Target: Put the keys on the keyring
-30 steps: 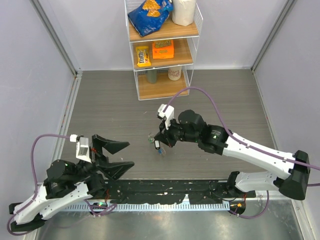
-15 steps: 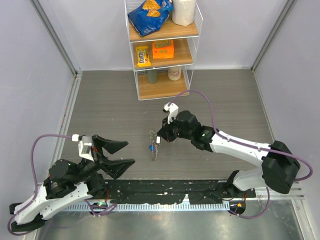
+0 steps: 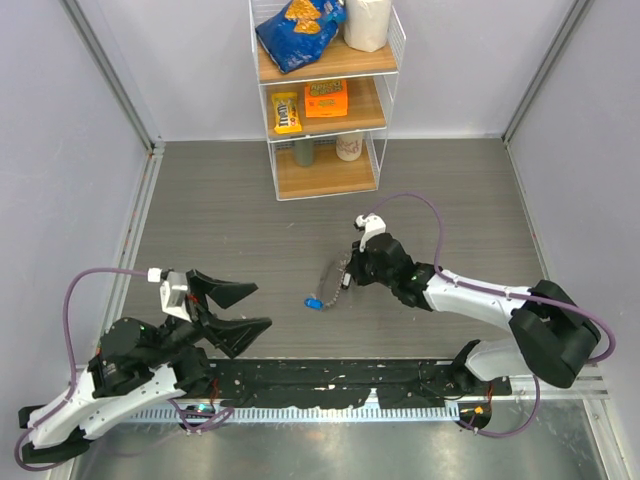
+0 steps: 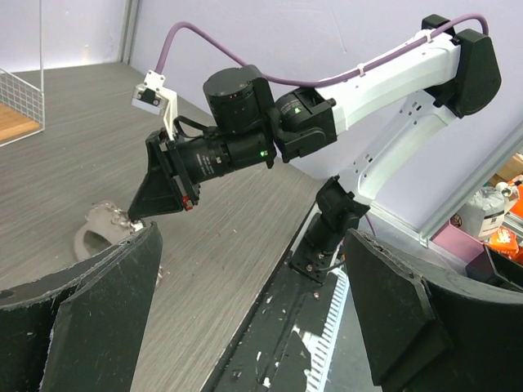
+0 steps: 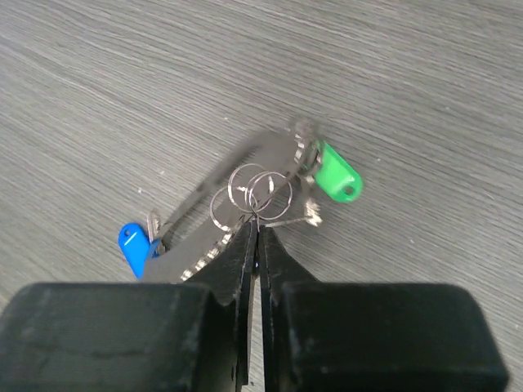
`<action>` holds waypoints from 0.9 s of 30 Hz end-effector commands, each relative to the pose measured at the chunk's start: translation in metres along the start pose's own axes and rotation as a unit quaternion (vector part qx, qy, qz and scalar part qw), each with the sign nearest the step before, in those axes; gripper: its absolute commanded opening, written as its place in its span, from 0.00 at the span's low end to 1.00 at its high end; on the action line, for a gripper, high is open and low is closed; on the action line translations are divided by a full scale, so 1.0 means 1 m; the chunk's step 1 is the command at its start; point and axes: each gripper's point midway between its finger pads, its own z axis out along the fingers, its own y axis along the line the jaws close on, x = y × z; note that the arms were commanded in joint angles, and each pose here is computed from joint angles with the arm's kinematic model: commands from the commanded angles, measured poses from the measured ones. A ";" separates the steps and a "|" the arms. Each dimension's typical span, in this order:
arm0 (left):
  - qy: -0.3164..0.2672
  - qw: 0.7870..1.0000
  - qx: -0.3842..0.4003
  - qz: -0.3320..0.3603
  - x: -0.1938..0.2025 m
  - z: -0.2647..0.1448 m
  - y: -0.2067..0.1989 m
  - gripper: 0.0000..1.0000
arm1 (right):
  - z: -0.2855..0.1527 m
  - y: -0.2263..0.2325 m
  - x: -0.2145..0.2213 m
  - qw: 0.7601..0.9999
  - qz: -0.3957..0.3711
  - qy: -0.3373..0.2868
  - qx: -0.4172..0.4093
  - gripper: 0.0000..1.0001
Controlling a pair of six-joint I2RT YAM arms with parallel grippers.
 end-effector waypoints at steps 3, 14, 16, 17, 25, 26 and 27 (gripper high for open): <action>-0.008 1.000 0.000 -0.001 -0.005 0.006 -0.001 1.00 | -0.007 -0.018 -0.017 0.997 0.026 -0.059 0.042 0.19; -0.004 1.000 -0.012 0.019 -0.012 0.011 0.001 1.00 | -0.043 -0.031 -0.055 0.989 0.020 -0.125 0.082 0.76; -0.002 0.999 -0.022 0.027 -0.014 0.011 0.004 1.00 | -0.054 -0.028 -0.069 0.987 0.015 -0.142 0.077 0.95; 0.001 0.999 -0.024 0.031 -0.013 0.011 0.005 1.00 | -0.062 -0.026 -0.079 0.985 0.017 -0.156 0.074 0.96; 0.032 0.993 -0.096 0.055 -0.014 0.012 0.028 1.00 | -0.131 -0.044 -0.138 0.955 0.075 -0.249 0.144 0.96; 0.035 0.992 -0.108 0.058 -0.013 0.012 0.032 0.99 | -0.143 -0.045 -0.147 0.953 0.066 -0.255 0.151 0.96; 0.038 0.990 -0.116 0.064 -0.013 0.012 0.035 1.00 | -0.152 -0.049 -0.153 0.949 0.060 -0.262 0.164 0.95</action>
